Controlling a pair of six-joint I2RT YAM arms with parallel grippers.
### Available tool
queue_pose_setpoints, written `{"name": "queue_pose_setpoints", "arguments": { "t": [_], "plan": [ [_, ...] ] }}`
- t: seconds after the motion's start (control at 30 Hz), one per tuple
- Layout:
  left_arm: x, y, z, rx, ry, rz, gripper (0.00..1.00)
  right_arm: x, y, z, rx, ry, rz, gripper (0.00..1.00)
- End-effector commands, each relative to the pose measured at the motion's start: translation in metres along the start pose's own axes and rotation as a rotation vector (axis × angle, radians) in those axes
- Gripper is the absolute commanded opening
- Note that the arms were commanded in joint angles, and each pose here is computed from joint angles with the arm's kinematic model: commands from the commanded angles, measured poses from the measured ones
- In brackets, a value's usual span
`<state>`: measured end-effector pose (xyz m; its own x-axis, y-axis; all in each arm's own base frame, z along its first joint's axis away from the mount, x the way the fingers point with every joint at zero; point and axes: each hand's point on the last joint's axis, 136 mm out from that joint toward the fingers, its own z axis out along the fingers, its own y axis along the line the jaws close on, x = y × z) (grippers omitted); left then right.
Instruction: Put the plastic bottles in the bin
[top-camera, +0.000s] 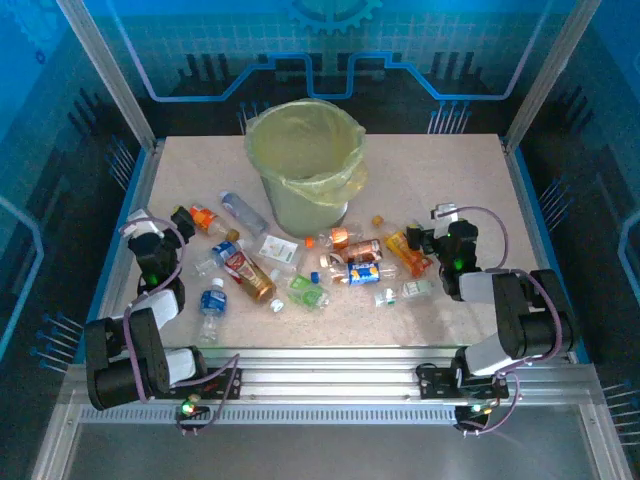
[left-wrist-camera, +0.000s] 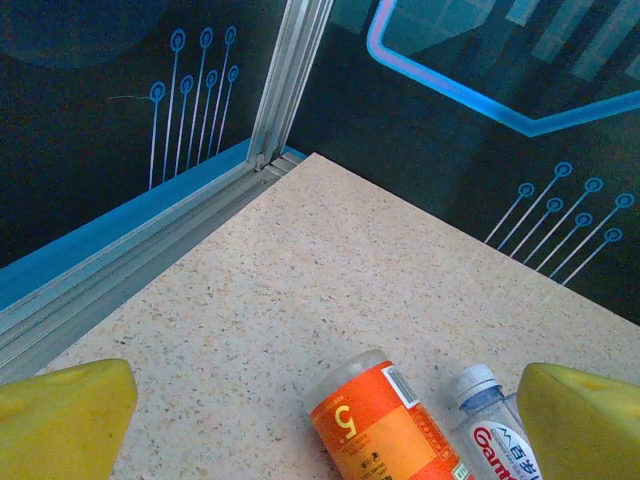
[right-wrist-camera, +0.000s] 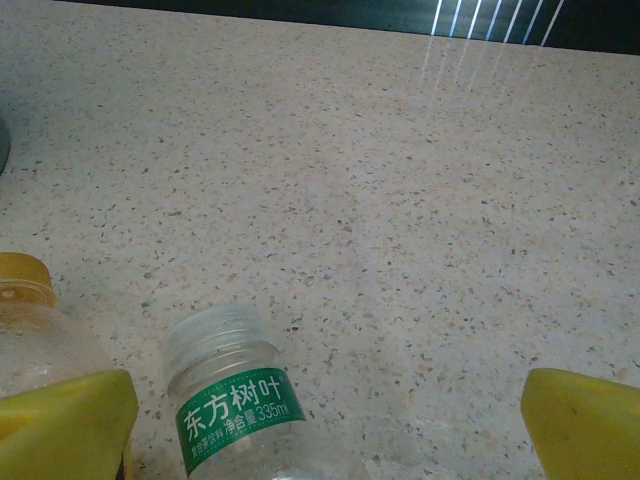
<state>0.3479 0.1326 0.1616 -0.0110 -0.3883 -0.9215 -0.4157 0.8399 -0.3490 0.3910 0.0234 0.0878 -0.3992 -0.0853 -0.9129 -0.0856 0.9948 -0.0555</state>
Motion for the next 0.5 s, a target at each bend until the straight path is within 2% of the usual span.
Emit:
{"name": "queue_pose_setpoints", "arguments": {
  "t": [0.0,0.47],
  "plan": [
    [-0.0055,0.0041,-0.0007,-0.020,-0.020,-0.007,0.99,-0.0087,0.0019,0.0029,0.000,-0.021,-0.011,1.00],
    [-0.0022,0.0020,0.0048,-0.011,0.003,-0.026,0.99,-0.0089,0.0018,0.0030,0.000,-0.021,-0.011,1.00]
  ]
}}
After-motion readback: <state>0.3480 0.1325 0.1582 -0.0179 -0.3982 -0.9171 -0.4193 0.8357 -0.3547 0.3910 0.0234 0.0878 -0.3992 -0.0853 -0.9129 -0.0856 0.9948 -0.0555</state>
